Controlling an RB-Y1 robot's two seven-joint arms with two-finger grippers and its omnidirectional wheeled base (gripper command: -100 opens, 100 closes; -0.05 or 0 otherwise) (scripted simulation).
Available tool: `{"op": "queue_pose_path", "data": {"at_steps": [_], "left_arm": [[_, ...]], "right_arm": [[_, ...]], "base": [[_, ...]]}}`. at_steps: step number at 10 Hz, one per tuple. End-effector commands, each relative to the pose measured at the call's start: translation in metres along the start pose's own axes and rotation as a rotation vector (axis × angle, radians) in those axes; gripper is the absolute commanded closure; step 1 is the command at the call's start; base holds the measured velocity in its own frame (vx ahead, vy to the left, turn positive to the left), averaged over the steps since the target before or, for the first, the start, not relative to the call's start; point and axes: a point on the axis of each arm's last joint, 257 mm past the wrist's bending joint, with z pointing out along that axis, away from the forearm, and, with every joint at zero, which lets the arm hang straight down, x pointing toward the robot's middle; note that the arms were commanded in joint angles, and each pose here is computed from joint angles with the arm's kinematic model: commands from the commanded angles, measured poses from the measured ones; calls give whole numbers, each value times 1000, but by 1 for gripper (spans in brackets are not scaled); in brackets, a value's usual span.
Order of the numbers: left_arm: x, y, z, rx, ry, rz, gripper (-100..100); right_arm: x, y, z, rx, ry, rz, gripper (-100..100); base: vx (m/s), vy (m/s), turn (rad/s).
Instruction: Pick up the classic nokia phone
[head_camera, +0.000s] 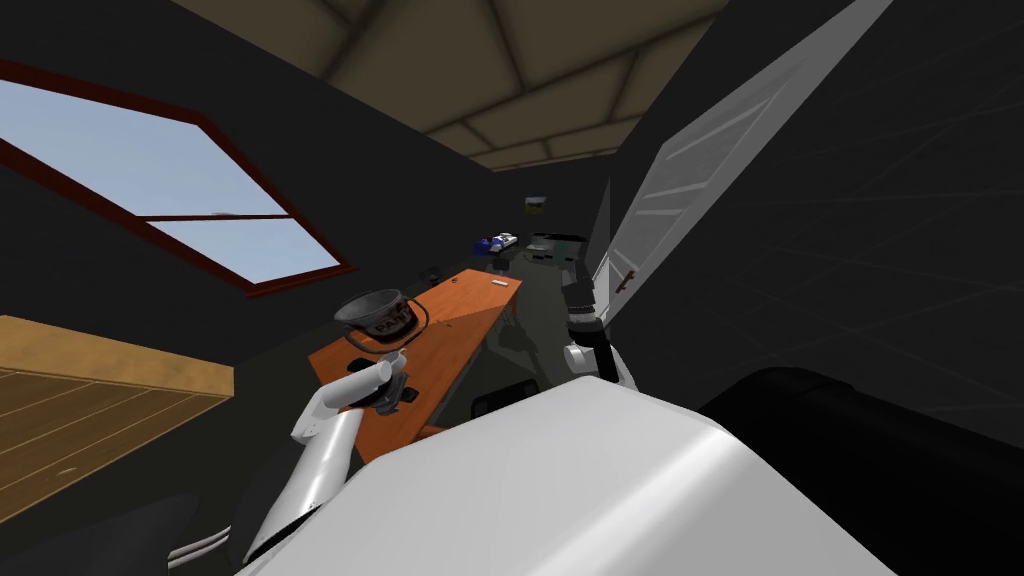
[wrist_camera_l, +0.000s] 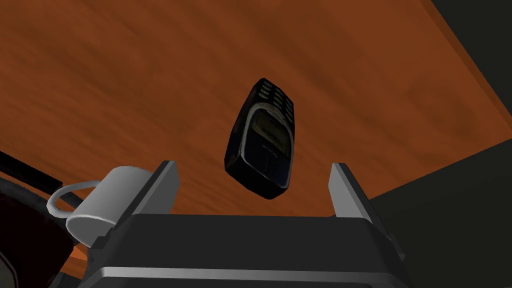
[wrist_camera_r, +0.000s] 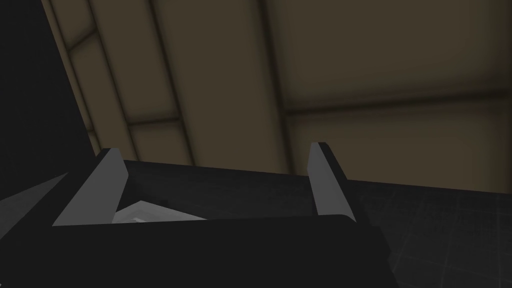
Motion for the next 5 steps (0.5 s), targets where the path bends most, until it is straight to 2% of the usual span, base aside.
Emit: {"op": "queue_pose_path", "data": {"at_steps": [1, 5], "left_arm": [[0, 11, 1, -56, 17, -7, -100], [-4, 26, -2, -137, 43, -18, -100]], "right_arm": [[0, 0, 0, 0, 0, 0, 0], [0, 0, 0, 0, 0, 0, 0]], "base": [[33, -8, -52], [29, -13, -37]]}}
